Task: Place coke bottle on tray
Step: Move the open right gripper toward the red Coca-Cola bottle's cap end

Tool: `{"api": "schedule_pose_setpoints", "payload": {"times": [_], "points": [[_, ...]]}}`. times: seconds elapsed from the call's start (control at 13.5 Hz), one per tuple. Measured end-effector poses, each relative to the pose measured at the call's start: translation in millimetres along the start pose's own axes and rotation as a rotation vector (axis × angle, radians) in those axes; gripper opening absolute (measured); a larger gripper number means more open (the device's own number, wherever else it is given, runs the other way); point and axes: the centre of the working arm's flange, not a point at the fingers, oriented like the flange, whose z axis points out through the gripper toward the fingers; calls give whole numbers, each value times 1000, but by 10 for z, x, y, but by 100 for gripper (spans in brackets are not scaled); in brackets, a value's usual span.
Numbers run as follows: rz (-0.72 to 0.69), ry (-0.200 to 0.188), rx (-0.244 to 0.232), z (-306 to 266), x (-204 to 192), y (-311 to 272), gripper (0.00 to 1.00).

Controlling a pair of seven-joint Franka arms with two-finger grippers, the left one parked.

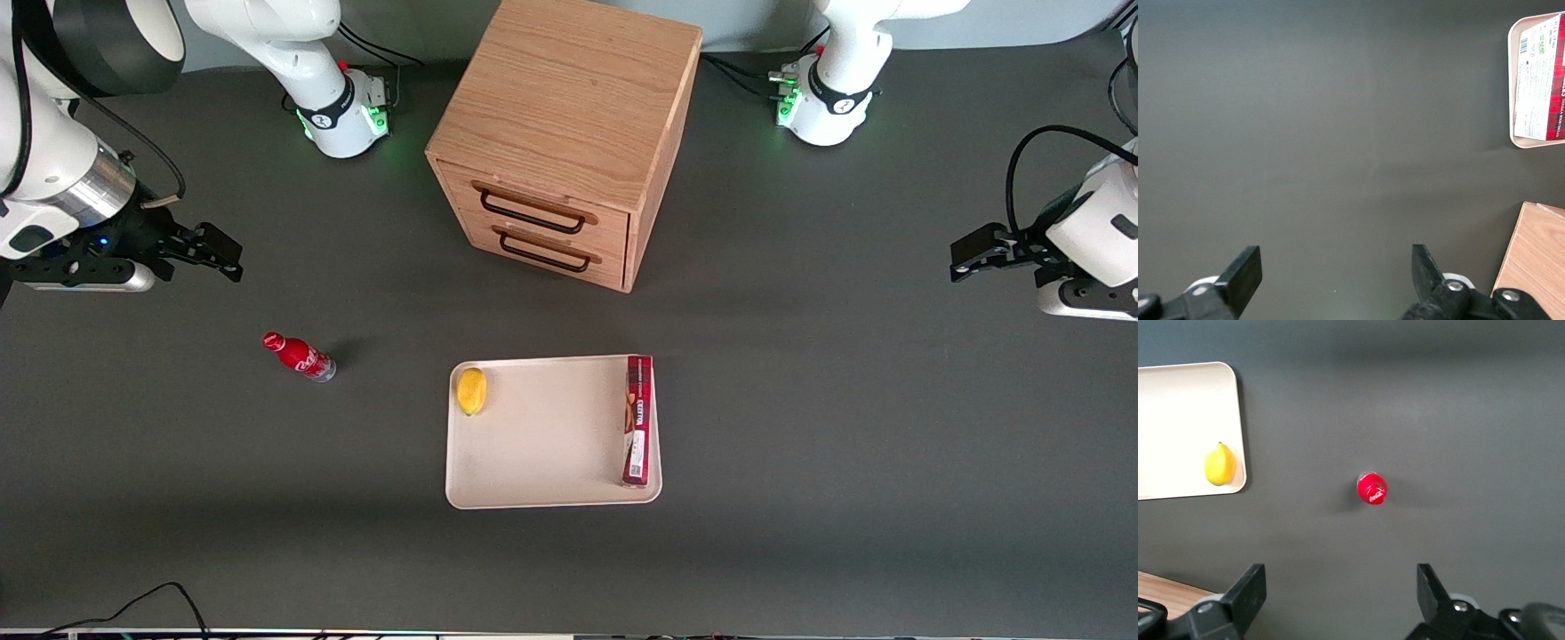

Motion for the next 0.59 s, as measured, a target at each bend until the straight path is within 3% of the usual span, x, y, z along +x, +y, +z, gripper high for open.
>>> {"api": "schedule_pose_setpoints", "payload": {"times": [0.59], "points": [[1,-34,-2,-51,12,10,100]]}}
